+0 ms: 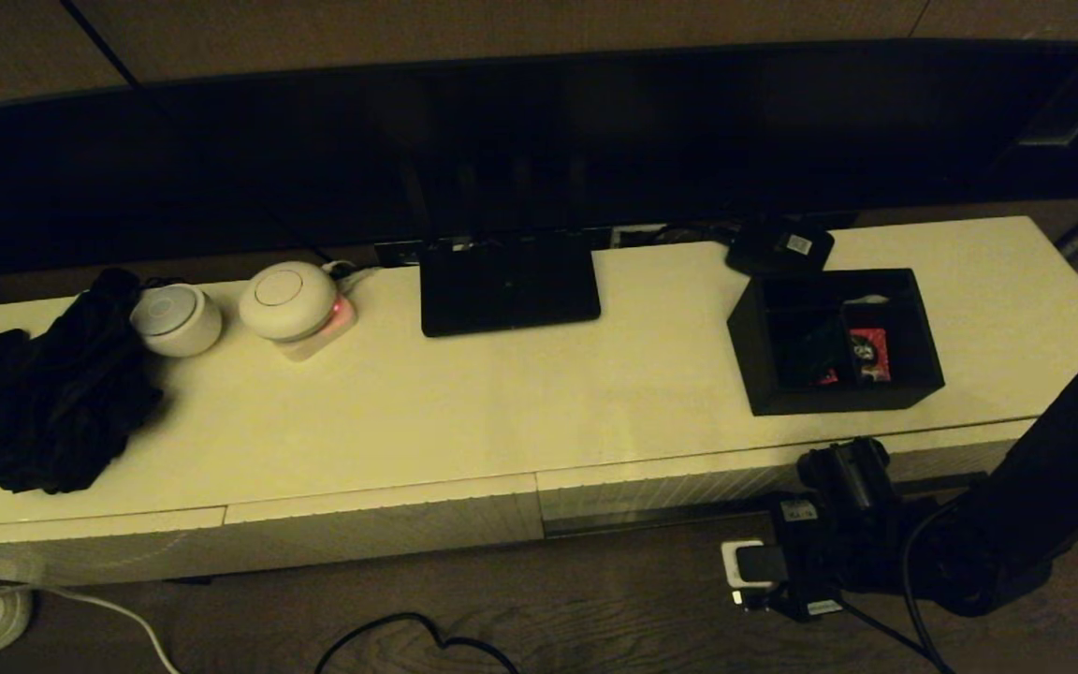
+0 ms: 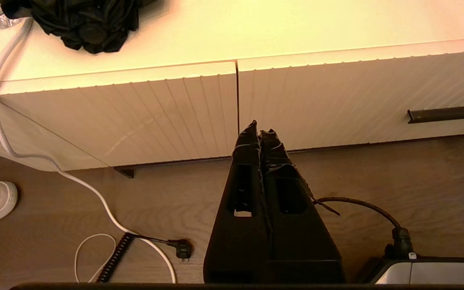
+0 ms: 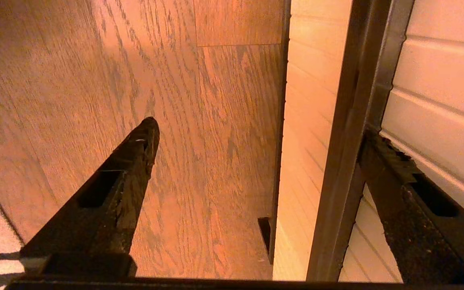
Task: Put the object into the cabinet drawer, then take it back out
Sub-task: Open the drawer
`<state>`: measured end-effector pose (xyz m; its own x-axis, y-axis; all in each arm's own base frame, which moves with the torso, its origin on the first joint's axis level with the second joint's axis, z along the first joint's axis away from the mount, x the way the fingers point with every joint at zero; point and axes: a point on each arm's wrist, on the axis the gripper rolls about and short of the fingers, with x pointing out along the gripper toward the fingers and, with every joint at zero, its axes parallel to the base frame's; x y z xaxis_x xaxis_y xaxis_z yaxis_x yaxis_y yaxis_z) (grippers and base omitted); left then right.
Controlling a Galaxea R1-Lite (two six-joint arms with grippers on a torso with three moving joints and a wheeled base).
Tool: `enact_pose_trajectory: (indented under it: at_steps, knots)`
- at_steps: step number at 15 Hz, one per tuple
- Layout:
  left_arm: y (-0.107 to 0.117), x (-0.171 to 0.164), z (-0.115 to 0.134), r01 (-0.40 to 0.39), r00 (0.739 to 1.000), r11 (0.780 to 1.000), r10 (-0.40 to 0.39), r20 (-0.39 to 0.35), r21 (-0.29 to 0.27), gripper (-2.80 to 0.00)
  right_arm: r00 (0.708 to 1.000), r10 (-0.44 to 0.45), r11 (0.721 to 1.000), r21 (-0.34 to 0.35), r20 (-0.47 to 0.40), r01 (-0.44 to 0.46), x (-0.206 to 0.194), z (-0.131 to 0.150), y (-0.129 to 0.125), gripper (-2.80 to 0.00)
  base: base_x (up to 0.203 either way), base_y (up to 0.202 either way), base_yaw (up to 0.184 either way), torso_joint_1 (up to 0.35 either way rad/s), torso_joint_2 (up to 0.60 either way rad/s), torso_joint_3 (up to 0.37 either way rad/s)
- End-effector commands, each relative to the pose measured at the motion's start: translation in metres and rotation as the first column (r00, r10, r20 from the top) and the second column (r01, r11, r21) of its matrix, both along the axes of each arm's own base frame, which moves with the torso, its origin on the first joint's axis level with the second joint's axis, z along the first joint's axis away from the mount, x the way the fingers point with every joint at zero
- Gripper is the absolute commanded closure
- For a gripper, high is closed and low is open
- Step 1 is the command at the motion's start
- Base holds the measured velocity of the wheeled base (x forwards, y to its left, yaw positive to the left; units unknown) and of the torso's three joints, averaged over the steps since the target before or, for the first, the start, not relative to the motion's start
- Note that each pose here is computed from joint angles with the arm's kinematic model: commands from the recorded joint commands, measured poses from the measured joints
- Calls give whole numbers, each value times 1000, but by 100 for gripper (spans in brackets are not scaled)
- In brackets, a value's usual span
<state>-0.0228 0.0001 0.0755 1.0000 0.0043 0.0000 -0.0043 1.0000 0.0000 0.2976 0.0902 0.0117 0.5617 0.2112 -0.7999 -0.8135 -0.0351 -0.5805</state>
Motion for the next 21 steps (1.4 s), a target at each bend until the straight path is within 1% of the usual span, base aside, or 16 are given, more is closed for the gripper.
enact_pose_trajectory:
  at_steps: [1,5,8,12,18,21]
  knots:
    - [0,0,-1,0,1000,1000,0,-3,0,0,1000,16,1000,-9,-24,-17,-7,-4,0,-280,0,0,0,0,0,0]
    - [0,0,-1,-1,1000,1000,1,-3,0,0,998,21,1000,-18,-55,-22,-17,-10,-1,-280,0,0,0,0,0,0]
    - [0,0,-1,0,1000,1000,0,-3,0,0,998,29,999,-20,-57,-30,-25,-12,-1,-280,0,0,0,0,0,0]
    - [0,0,-1,0,1000,1000,0,-3,0,0,996,30,999,-28,-87,-33,-42,-17,-6,-280,0,0,0,0,0,0]
    - [0,0,-1,0,1000,1000,0,-3,0,0,996,35,999,-23,-76,-37,-58,-10,-10,-280,0,0,0,0,0,0]
    - [0,0,-1,0,1000,1000,0,-3,0,0,998,38,999,-15,-51,-38,-60,-2,-10,-280,0,0,0,0,0,0]
